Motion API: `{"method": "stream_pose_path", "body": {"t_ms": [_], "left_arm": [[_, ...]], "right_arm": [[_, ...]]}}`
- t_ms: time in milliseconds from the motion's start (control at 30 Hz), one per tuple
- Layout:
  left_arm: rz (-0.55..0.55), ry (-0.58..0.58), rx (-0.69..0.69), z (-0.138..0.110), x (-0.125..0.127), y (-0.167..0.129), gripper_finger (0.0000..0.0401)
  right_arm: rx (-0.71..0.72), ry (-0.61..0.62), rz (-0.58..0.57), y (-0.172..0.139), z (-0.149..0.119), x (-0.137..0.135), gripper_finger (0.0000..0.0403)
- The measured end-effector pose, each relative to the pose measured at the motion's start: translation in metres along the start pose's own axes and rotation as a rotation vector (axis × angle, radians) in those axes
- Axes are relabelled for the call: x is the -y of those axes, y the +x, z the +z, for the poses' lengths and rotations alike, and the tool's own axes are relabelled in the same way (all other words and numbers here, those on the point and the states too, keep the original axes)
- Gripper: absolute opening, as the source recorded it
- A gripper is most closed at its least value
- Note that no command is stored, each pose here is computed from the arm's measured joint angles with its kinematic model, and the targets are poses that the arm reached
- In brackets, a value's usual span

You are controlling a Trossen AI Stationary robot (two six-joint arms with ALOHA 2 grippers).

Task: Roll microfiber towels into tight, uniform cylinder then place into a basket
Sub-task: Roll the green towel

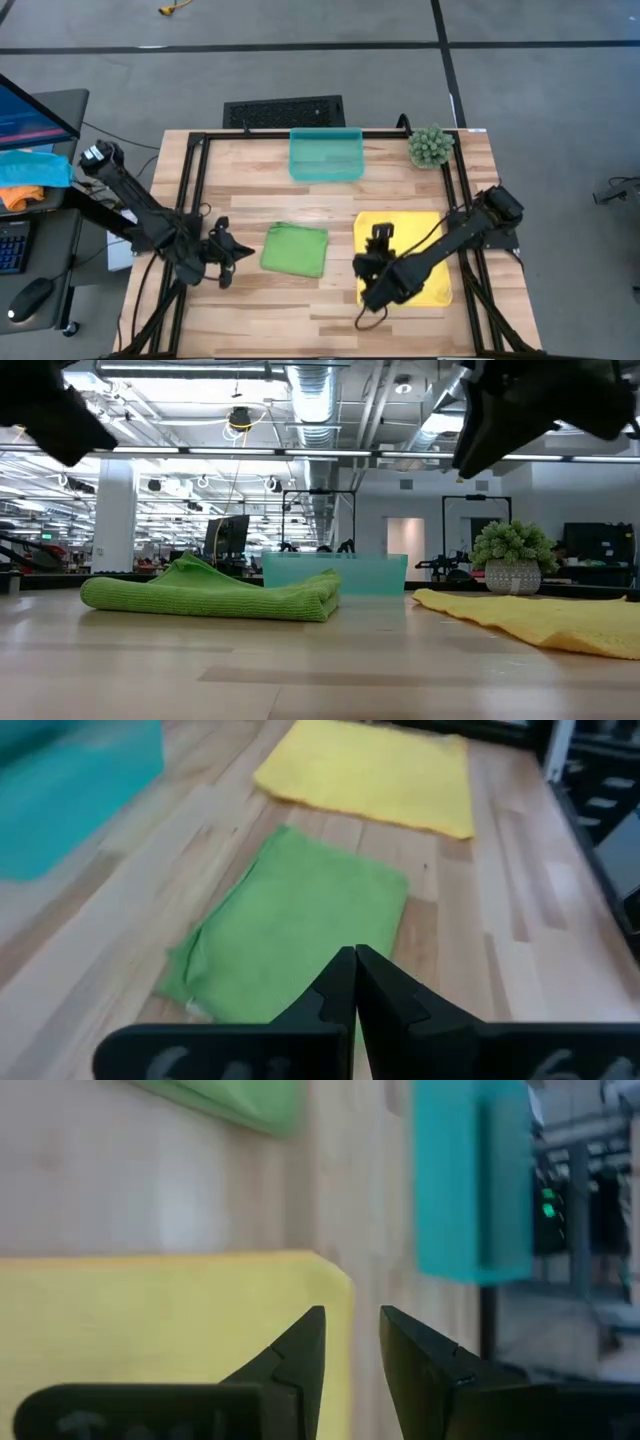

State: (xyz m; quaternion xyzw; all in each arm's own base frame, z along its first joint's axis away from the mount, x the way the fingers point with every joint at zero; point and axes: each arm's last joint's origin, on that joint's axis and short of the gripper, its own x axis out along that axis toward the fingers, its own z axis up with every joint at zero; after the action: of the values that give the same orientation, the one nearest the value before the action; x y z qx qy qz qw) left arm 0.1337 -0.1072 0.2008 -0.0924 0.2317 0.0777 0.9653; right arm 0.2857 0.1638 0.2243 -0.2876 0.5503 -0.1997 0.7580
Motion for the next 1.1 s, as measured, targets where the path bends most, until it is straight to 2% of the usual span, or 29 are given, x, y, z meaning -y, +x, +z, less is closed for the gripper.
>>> {"method": "stream_pose_path", "body": {"t_ms": [200,300,400,667,800,1000,1100], "left_arm": [[-0.038,0.083,0.014,0.016,-0.012,0.003,0.0],[-0.057,0.12,-0.003,0.02,-0.017,0.006,0.0],[-0.049,0.139,-0.009,0.021,-0.02,0.009,0.0],[-0.035,0.179,-0.013,0.022,-0.022,0.011,0.0],[-0.041,0.18,-0.016,0.022,-0.021,0.011,0.0004],[-0.103,0.177,-0.056,0.019,-0.019,0.012,0.0056],[-0.114,0.176,-0.077,0.017,-0.017,0.015,0.0095]], "right_arm": [[-0.048,0.074,-0.017,-0.009,-0.01,0.043,0.012],[0.003,0.144,0.009,-0.02,-0.014,0.06,0.012],[0.085,0.215,0.05,-0.027,-0.018,0.066,0.012],[0.241,0.273,0.118,0.002,-0.04,0.048,0.012],[0.339,0.294,0.203,0.016,-0.036,0.034,0.012],[0.534,0.267,0.346,0.025,-0.014,0.014,0.012],[0.585,0.244,0.361,0.03,-0.005,0.005,0.012]]}}
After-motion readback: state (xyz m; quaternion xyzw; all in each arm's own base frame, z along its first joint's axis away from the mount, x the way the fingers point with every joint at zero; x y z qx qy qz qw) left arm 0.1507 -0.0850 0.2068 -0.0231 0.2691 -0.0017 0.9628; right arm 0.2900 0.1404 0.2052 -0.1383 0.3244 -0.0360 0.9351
